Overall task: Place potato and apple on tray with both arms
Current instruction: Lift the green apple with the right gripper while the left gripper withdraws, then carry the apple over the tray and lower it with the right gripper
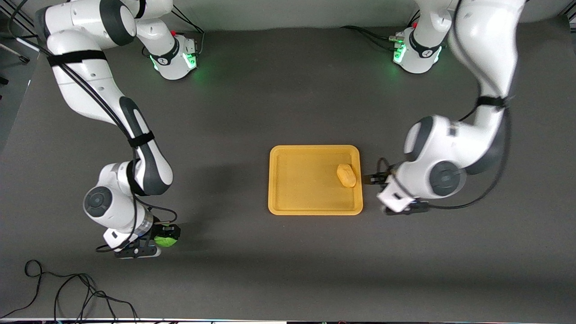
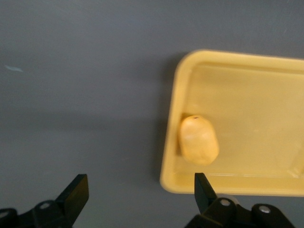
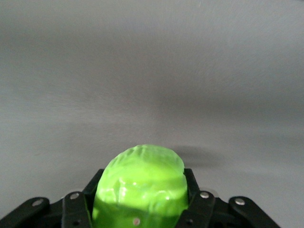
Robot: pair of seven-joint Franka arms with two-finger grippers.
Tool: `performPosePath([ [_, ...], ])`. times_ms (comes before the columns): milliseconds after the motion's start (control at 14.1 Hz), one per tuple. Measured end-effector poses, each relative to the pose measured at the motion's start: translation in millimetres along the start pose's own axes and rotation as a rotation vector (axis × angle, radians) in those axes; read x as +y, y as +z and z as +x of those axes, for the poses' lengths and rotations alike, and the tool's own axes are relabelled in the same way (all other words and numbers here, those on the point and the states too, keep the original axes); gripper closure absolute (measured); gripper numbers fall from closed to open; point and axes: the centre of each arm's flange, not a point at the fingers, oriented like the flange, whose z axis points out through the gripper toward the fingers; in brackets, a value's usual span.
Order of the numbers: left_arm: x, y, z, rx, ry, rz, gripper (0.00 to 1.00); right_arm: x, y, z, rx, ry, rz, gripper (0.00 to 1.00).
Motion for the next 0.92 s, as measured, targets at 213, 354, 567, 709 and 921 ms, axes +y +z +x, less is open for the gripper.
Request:
performPosePath([
  [213, -60, -80, -26, 0.06, 0.073, 0.044, 0.0, -3, -108, -3, -0.069, -0.005, 0.002, 0.31],
  [354, -93, -117, -41, 0.112, 0.136, 0.041, 0.0, -5, -174, -19, -0.118, -0.008, 0.004, 0.31],
  [567, -136, -160, -69, 0.186, 0.205, 0.043, 0.0, -33, -227, -41, -0.16, 0.029, 0.018, 0.31],
  [709, -168, -179, -84, 0.232, 0.208, 0.044, 0.0, -93, -240, -57, -0.165, 0.092, 0.014, 0.31],
  [921, -182, -182, -91, 0.262, 0.202, 0.046, 0.0, -218, -243, -95, -0.169, 0.209, 0.0, 0.31],
])
